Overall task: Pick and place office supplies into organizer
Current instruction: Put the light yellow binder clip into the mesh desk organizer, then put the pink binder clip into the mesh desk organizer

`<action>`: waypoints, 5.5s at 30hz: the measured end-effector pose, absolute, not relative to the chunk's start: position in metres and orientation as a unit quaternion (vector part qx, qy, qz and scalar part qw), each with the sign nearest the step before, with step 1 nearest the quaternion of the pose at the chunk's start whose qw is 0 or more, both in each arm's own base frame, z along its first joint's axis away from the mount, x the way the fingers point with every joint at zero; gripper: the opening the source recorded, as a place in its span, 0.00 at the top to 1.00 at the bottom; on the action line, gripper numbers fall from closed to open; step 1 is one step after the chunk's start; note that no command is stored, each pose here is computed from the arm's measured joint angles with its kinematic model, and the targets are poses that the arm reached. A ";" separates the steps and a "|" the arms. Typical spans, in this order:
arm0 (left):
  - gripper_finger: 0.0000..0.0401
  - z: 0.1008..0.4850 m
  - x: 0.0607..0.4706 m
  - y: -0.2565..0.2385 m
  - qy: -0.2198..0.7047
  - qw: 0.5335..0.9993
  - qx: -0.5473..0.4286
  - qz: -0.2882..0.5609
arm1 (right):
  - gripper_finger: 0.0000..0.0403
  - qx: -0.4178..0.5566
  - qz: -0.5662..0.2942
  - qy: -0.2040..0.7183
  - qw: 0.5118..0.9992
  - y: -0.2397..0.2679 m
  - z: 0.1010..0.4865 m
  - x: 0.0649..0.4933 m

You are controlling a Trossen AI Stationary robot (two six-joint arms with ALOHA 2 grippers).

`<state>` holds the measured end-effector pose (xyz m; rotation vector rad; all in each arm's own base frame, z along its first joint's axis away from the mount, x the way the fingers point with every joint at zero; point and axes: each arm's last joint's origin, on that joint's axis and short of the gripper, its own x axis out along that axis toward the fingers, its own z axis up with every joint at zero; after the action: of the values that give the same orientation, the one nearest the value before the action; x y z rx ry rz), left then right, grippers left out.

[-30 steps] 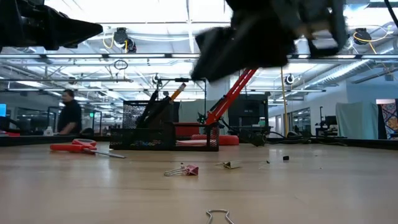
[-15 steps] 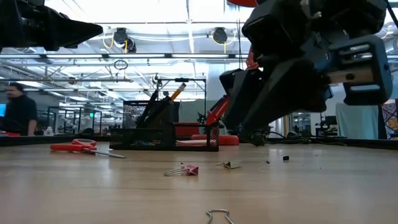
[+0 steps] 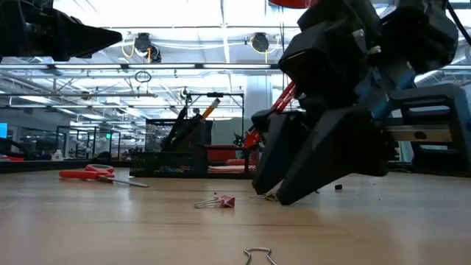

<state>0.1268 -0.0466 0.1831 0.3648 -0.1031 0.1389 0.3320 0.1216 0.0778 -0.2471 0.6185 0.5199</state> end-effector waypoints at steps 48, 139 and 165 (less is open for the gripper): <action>0.91 0.183 0.127 -0.047 -0.049 0.980 0.182 0.069 | 1.00 -0.225 0.183 0.200 0.936 0.092 0.182 0.382; 0.91 0.188 0.126 -0.045 -0.072 0.983 0.139 0.092 | 1.00 -0.042 0.002 0.052 0.998 0.038 0.172 0.230; 0.91 0.237 0.240 -0.087 0.182 0.964 0.111 -0.156 | 1.00 -0.029 0.007 0.041 0.999 0.016 0.154 0.211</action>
<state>0.2398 -0.0867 0.2372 0.2242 0.3689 -0.3157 0.2106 0.0159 0.1541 -0.0587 0.0826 0.0144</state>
